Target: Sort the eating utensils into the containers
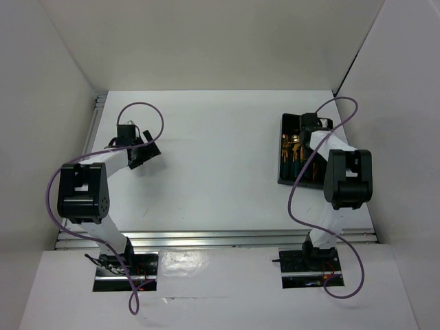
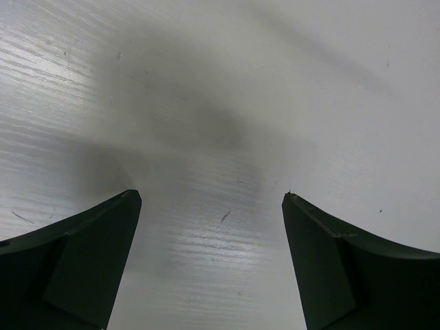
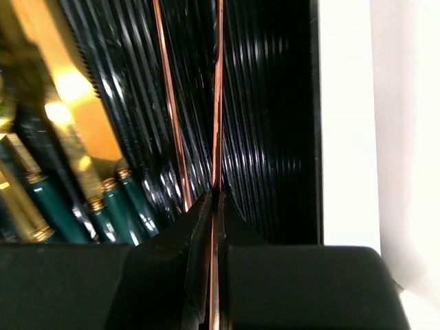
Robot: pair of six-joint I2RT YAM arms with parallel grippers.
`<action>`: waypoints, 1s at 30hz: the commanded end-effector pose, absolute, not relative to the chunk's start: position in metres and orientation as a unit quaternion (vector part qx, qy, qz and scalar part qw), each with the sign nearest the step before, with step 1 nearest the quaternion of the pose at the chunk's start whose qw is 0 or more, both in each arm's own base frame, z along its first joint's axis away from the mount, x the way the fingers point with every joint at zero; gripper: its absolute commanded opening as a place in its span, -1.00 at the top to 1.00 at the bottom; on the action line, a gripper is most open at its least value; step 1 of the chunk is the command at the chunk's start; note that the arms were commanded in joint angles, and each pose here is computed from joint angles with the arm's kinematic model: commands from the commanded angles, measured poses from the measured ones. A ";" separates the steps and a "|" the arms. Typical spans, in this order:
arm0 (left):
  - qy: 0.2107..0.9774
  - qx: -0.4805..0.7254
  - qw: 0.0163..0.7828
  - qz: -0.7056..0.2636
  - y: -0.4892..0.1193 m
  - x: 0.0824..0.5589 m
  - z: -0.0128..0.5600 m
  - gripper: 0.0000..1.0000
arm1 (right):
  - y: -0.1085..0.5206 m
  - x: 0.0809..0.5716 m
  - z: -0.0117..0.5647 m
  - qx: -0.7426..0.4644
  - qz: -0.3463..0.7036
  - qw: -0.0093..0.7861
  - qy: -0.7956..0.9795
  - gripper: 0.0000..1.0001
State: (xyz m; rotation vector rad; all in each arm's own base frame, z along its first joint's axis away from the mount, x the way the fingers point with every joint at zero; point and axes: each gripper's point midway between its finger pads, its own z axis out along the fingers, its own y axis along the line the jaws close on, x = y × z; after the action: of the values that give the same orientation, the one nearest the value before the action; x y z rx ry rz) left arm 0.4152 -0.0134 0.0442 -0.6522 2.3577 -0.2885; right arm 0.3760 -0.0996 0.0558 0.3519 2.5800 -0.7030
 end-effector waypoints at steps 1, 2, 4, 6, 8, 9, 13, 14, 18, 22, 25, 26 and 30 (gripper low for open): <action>0.899 -0.242 0.347 -0.115 -0.012 0.425 0.050 -0.98 | -0.112 0.370 0.059 0.131 -0.289 0.203 0.926 0.77; 0.899 -0.242 0.347 -0.115 -0.012 0.425 0.050 -0.98 | -0.113 0.373 0.059 0.131 -0.294 0.203 0.925 0.77; 0.899 -0.242 0.347 -0.115 -0.012 0.425 0.050 -0.98 | -0.112 0.372 0.054 0.129 -0.289 0.198 0.928 0.77; 0.899 -0.242 0.347 -0.115 -0.012 0.425 0.050 -0.98 | -0.110 0.375 0.052 0.128 -0.285 0.198 0.929 0.77; 0.899 -0.242 0.347 -0.115 -0.012 0.425 0.050 -0.98 | -0.109 0.376 0.052 0.128 -0.281 0.198 0.930 0.75; 0.899 -0.242 0.347 -0.115 -0.012 0.425 0.050 -0.98 | -0.109 0.378 0.054 0.129 -0.280 0.203 0.930 0.75; 0.897 -0.241 0.351 -0.116 -0.012 0.428 0.053 -0.98 | -0.105 0.382 0.055 0.128 -0.267 0.207 0.932 0.75; 0.897 -0.241 0.351 -0.116 -0.012 0.428 0.053 -0.98 | -0.106 0.384 0.055 0.129 -0.267 0.211 0.931 0.75; 0.897 -0.241 0.351 -0.116 -0.012 0.428 0.053 -0.98 | -0.108 0.386 0.073 0.141 -0.272 0.234 0.923 0.82; 0.897 -0.241 0.351 -0.116 -0.012 0.428 0.053 -0.98 | -0.108 0.388 0.090 0.152 -0.268 0.256 0.916 0.82; 0.899 -0.242 0.347 -0.115 -0.012 0.427 0.049 -0.98 | -0.107 0.386 0.101 0.159 -0.266 0.268 0.912 0.84; 0.899 -0.242 0.347 -0.115 -0.012 0.427 0.049 -0.98 | -0.107 0.385 0.107 0.160 -0.265 0.272 0.911 0.84; 0.899 -0.242 0.347 -0.115 -0.012 0.427 0.049 -0.98 | -0.107 0.386 0.126 0.173 -0.261 0.301 0.901 0.84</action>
State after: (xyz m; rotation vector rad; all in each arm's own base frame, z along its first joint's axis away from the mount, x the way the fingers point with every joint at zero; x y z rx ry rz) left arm 0.4148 -0.0134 0.0413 -0.6543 2.3642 -0.2870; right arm 0.3783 -0.1027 0.0819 0.3910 2.5179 -0.7114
